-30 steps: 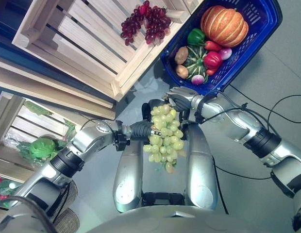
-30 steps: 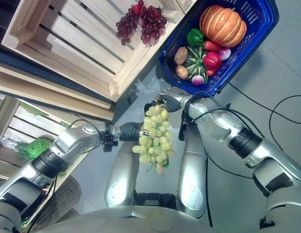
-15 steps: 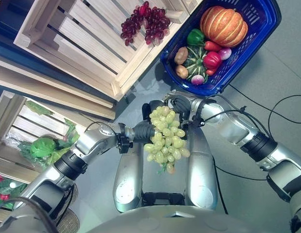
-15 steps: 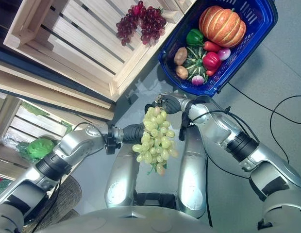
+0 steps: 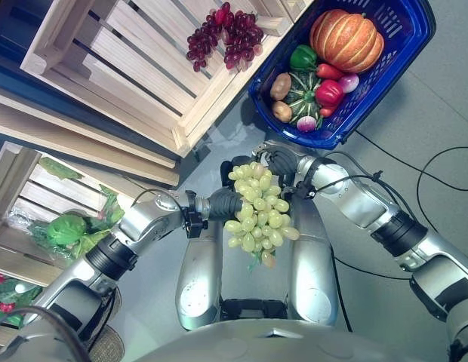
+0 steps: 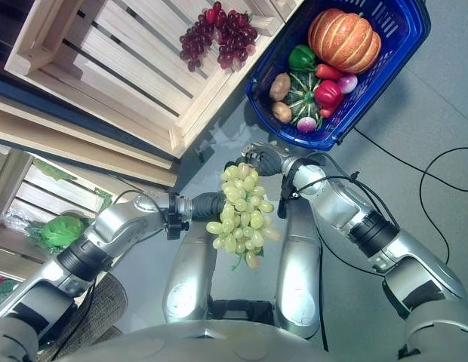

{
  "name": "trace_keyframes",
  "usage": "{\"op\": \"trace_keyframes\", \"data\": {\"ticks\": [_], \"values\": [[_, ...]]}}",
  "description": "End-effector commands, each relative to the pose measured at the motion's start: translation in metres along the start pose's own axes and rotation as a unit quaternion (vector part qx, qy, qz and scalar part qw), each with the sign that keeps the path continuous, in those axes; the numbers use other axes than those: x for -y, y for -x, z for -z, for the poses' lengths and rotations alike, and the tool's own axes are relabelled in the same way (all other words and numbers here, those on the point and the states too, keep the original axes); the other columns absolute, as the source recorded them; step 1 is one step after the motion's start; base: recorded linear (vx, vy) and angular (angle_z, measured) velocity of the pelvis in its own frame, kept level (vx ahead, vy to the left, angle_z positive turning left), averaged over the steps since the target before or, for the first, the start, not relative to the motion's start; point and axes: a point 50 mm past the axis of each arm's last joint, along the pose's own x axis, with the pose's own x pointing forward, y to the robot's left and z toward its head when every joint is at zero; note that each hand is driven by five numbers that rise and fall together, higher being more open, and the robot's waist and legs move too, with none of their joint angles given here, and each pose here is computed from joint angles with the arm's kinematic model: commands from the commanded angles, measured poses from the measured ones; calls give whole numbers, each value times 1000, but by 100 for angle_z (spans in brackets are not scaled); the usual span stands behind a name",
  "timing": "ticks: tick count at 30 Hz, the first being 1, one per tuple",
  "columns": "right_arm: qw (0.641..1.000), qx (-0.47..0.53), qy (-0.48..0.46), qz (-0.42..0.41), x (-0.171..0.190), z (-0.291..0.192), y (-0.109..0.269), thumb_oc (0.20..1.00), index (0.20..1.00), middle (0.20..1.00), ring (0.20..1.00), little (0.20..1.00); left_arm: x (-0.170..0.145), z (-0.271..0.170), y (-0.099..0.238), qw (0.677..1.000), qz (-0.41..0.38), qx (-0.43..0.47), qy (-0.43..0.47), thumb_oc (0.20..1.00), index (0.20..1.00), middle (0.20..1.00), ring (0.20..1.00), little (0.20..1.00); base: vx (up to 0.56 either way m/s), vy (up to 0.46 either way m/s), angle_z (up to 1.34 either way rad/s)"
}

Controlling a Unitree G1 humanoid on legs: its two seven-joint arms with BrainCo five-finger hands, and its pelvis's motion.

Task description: Pick up fruits and vegetables into the basket

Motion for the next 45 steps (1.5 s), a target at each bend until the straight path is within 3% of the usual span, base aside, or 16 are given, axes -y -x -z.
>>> {"op": "trace_keyframes", "data": {"ticks": [1, 6, 7, 8, 13, 20, 26, 31, 40, 45], "values": [[991, 116, -60, -6, -20, -43, -6, 200, 200, 200, 200, 200, 27, -21, -17, 994, 61, 84, -27, 200, 200, 200, 200, 200, 0, 0, 0], [994, 105, -15, 28, -15, -38, -6, 200, 200, 200, 200, 200, 27, -24, -16, 992, 69, 99, -31, 200, 200, 200, 200, 200, 2, 4, -1], [993, 102, 31, 42, -13, -36, -5, 815, 815, 815, 815, 815, 26, -24, -15, 992, 71, 100, -31, 200, 200, 200, 200, 200, 13, 21, -4], [991, 105, 64, 45, -10, -37, -5, 1000, 1000, 1000, 1000, 1000, 26, -25, -15, 992, 72, 102, -30, 200, 200, 200, 200, 200, 12, 14, -4], [971, 130, 196, 50, 0, -47, -1, 1000, 1000, 1000, 1000, 1000, 24, -26, -12, 991, 71, 106, -32, 200, 200, 200, 200, 200, 0, 0, 0], [902, 187, 382, 73, 14, -64, 6, 1000, 1000, 1000, 1000, 1000, 26, -26, -10, 991, 84, 104, -26, 200, 200, 200, 200, 200, 0, 0, 0], [875, 206, 432, 75, 19, -66, 7, 1000, 1000, 1000, 1000, 1000, 26, -27, -9, 991, 88, 98, -23, 200, 200, 200, 200, 200, 0, 0, 0], [865, 223, 449, 23, 17, -70, 10, 1000, 1000, 1000, 1000, 1000, 22, -29, -5, 992, 82, 92, -27, 200, 200, 200, 200, 200, -11, -27, 5], [830, 223, 476, -183, 0, -76, 24, 1000, 1000, 1000, 1000, 1000, 17, -30, 9, 994, 68, 71, -55, 200, 200, 200, 200, 200, -11, -41, 3], [834, 194, 447, -260, -8, -72, 26, 1000, 1000, 1000, 1000, 1000, 16, -30, 12, 994, 57, 64, -73, 200, 200, 200, 200, 200, -8, -21, 6]]}}
